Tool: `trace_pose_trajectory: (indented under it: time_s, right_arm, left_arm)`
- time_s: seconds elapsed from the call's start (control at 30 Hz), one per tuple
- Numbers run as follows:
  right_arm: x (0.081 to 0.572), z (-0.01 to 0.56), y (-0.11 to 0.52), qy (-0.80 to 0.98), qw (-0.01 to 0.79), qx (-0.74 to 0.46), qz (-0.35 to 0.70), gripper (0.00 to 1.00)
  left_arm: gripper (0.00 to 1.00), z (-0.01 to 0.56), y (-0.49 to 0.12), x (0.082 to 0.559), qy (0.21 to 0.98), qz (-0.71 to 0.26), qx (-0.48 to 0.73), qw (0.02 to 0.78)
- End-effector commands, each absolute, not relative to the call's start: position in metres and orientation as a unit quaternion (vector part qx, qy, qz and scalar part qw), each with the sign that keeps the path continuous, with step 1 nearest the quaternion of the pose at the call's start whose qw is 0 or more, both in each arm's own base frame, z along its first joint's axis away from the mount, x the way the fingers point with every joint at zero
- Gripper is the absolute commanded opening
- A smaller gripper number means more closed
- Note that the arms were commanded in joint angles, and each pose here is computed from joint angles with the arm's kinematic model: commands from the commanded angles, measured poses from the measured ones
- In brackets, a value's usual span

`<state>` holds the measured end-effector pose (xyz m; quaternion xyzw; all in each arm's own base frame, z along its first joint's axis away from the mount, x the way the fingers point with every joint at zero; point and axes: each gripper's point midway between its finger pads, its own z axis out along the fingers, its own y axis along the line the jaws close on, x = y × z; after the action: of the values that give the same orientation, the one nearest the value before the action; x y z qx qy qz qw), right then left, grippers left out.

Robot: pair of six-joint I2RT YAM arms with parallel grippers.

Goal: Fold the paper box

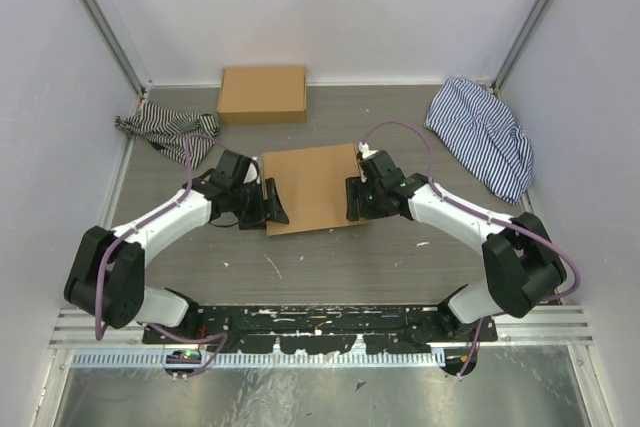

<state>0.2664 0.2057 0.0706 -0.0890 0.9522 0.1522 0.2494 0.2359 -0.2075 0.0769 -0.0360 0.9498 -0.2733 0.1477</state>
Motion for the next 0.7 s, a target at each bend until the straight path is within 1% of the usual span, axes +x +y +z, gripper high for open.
trace_pose_trajectory:
  time_s: [0.0,0.17,0.5,0.67]
  right_arm:
    - [0.275,0.087,0.221,0.936,0.281,-0.090,0.190,0.64]
    - [0.272,0.098,0.226,0.933,0.279,-0.094,0.205,0.62]
    - [0.268,0.122,0.230,0.927,0.284,-0.094,0.226,0.62]
    - [0.269,0.128,0.229,0.926,0.288,-0.095,0.225,0.62]
  left_arm:
    - [0.72,0.080,-0.225,0.240,0.937,-0.316,-0.028,0.146]
    - [0.70,0.084,-0.226,0.237,0.935,-0.323,-0.028,0.142]
    - [0.69,0.117,-0.224,0.231,0.928,-0.336,-0.023,0.158]
    - [0.69,0.122,-0.222,0.230,0.927,-0.335,-0.022,0.166]
